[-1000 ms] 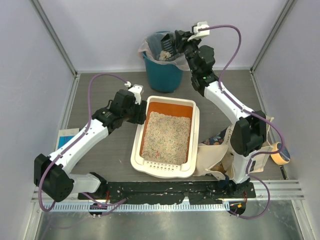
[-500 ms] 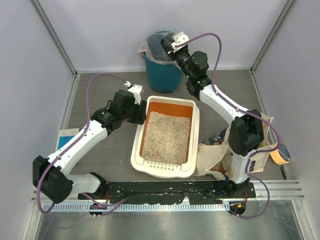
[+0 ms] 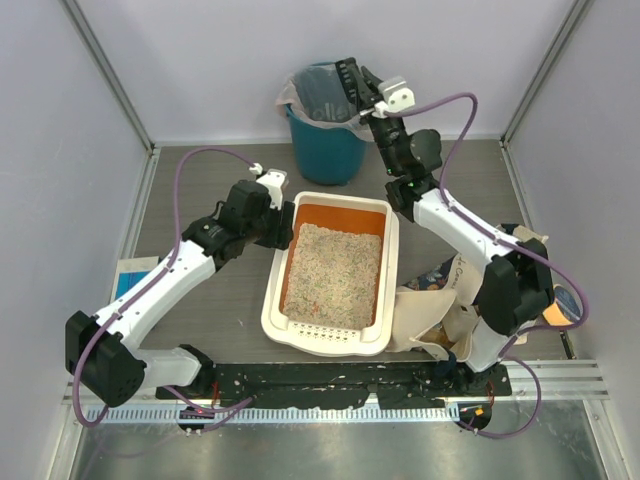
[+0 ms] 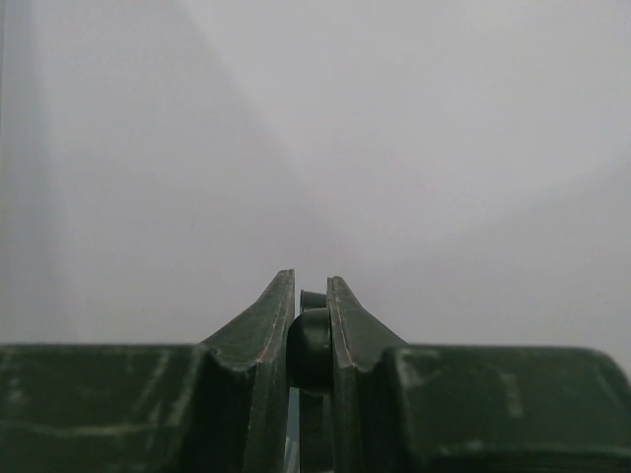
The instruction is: Clean the litter box
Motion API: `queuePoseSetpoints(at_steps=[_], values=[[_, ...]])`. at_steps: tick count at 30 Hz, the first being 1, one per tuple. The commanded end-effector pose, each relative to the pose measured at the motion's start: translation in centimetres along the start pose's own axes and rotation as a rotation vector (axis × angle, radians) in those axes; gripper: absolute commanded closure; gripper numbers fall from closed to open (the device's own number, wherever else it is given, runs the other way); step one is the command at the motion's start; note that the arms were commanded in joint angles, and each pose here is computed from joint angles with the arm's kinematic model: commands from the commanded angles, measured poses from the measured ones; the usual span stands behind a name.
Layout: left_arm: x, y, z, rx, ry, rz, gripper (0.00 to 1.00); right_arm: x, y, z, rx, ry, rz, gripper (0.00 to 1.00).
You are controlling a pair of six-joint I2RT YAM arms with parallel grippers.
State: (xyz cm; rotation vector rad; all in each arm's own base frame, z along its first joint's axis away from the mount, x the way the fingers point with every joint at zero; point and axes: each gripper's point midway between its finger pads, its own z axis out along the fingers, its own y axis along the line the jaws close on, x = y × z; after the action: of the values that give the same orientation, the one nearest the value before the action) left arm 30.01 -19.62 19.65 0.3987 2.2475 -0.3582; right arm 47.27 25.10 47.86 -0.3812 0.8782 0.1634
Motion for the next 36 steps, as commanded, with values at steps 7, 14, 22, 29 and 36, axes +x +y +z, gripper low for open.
queuePoseSetpoints(at_steps=[7,14,22,29,36], values=[[-0.2,-0.2,0.0,0.000,-0.016,0.004,0.39,-11.7,-5.0,-4.3,0.167,-0.285,0.235,0.99],[-0.6,0.0,-0.3,-0.010,-0.034,0.000,0.39,-15.0,-6.4,-10.0,0.235,-0.273,0.525,0.99],[-1.6,1.1,-1.5,-0.069,-0.101,-0.011,0.39,-11.4,-5.0,-15.0,0.245,-0.031,0.659,0.99],[-2.5,1.5,-2.7,-0.082,-0.176,-0.028,0.39,-6.5,-1.2,-17.8,0.118,0.320,0.632,0.99],[-3.9,3.1,-4.5,-0.158,-0.279,-0.023,0.36,-3.2,4.0,-19.9,-0.107,0.568,0.641,0.99]])
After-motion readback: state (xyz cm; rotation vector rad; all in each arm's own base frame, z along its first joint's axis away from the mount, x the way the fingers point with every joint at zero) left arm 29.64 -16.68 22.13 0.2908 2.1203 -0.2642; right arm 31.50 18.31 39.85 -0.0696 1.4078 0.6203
